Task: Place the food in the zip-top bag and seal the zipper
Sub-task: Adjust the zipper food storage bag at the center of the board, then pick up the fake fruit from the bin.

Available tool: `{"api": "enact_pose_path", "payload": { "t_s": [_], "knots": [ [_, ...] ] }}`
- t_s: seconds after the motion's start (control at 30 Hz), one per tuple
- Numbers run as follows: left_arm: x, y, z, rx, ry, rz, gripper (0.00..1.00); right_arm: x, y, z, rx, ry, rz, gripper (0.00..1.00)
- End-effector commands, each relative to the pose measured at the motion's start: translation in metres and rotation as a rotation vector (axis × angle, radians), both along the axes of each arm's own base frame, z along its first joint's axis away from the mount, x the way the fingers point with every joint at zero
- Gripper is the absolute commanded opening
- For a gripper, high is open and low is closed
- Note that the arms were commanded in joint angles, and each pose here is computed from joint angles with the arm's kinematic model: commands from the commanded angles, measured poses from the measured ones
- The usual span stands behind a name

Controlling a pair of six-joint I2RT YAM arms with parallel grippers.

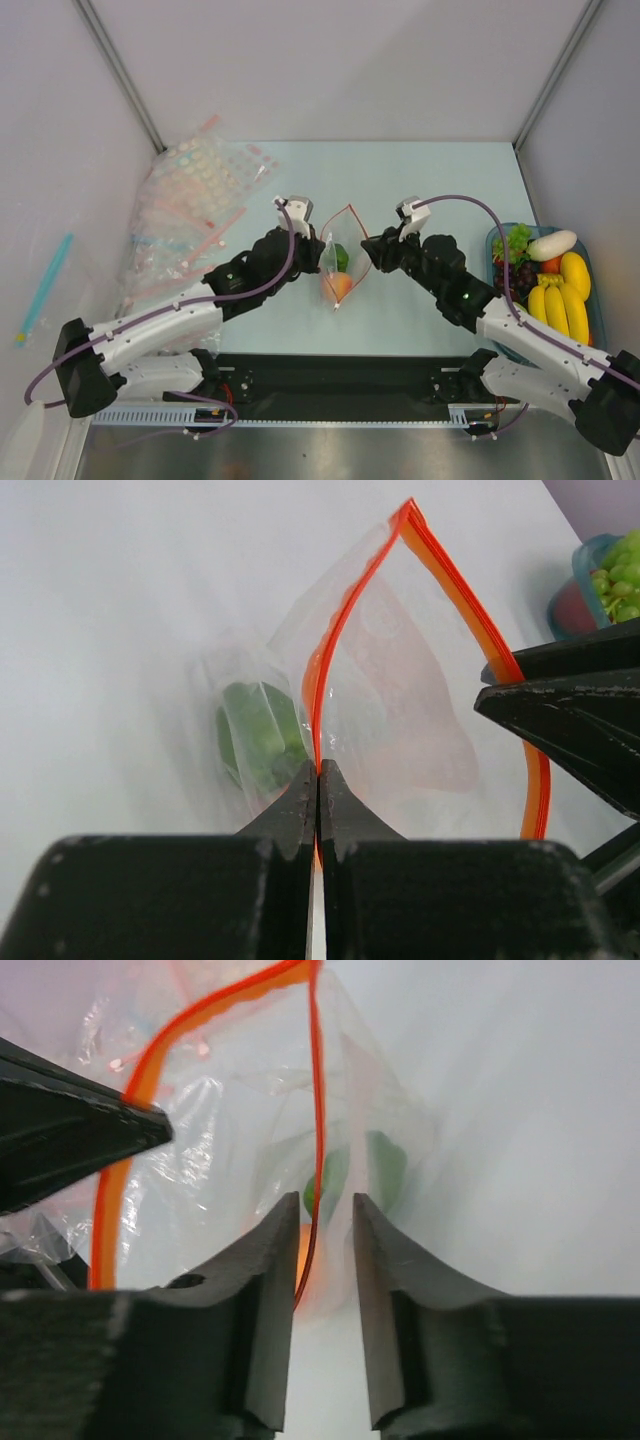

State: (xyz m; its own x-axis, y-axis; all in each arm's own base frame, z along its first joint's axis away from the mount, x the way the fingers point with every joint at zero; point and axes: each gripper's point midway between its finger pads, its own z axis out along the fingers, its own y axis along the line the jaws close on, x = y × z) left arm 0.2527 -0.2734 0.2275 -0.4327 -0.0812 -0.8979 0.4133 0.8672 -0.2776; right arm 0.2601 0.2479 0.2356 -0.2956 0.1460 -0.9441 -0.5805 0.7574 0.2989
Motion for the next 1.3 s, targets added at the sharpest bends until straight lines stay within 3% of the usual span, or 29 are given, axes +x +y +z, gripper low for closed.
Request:
{"api": "enact_pose_path", "payload": {
  "t_s": [0.0, 0.1, 0.27, 0.47, 0.5, 0.6, 0.7, 0.87, 0.93, 0.97, 1.0, 1.13, 1.27],
  "knots": [
    [0.007, 0.024, 0.047, -0.042, -0.095, 0.095, 0.00, 0.006, 0.002, 0.010, -0.003, -0.031, -0.012, 0.35],
    [0.008, 0.044, 0.057, -0.044, -0.147, 0.157, 0.00, 0.009, 0.002, 0.008, -0.008, -0.025, -0.022, 0.54],
    [0.003, 0.033, 0.060, -0.091, -0.161, 0.094, 0.01, 0.011, -0.006, 0.009, -0.008, -0.029, -0.064, 0.62],
    [0.007, 0.013, 0.044, -0.036, -0.110, 0.045, 0.00, 0.024, -0.049, 0.011, 0.000, -0.018, -0.313, 0.69],
    [0.007, 0.011, 0.042, -0.034, -0.104, 0.037, 0.00, 0.030, -0.067, 0.009, -0.005, -0.017, -0.417, 0.81],
    [0.007, 0.010, 0.041, -0.038, -0.104, 0.031, 0.00, 0.032, -0.103, -0.001, 0.009, 0.015, -0.622, 1.00],
    [0.005, 0.008, 0.040, -0.040, -0.100, 0.020, 0.01, 0.030, -0.170, -0.008, 0.039, 0.049, -0.995, 1.00],
    [0.007, 0.001, 0.036, -0.028, -0.085, 0.003, 0.00, -0.001, -0.243, -0.005, 0.197, 0.196, -1.451, 1.00],
    [0.006, 0.000, 0.035, -0.027, -0.078, -0.007, 0.00, -0.015, -0.254, -0.006, 0.185, 0.227, -1.527, 1.00],
    [0.004, 0.000, 0.034, -0.030, -0.077, -0.009, 0.00, -0.032, -0.265, -0.012, 0.067, 0.258, -1.565, 1.00],
    [0.004, 0.000, 0.035, -0.034, -0.079, -0.012, 0.00, -0.035, -0.266, -0.010, 0.127, 0.269, -1.592, 1.00],
    [0.005, 0.001, 0.035, -0.035, -0.085, -0.005, 0.00, -0.064, -0.285, -0.030, 0.032, 0.346, -1.637, 1.00],
    [0.005, 0.000, 0.034, -0.035, -0.083, -0.009, 0.00, -0.089, -0.302, -0.047, 0.088, 0.400, -1.675, 1.00]
  ]
}}
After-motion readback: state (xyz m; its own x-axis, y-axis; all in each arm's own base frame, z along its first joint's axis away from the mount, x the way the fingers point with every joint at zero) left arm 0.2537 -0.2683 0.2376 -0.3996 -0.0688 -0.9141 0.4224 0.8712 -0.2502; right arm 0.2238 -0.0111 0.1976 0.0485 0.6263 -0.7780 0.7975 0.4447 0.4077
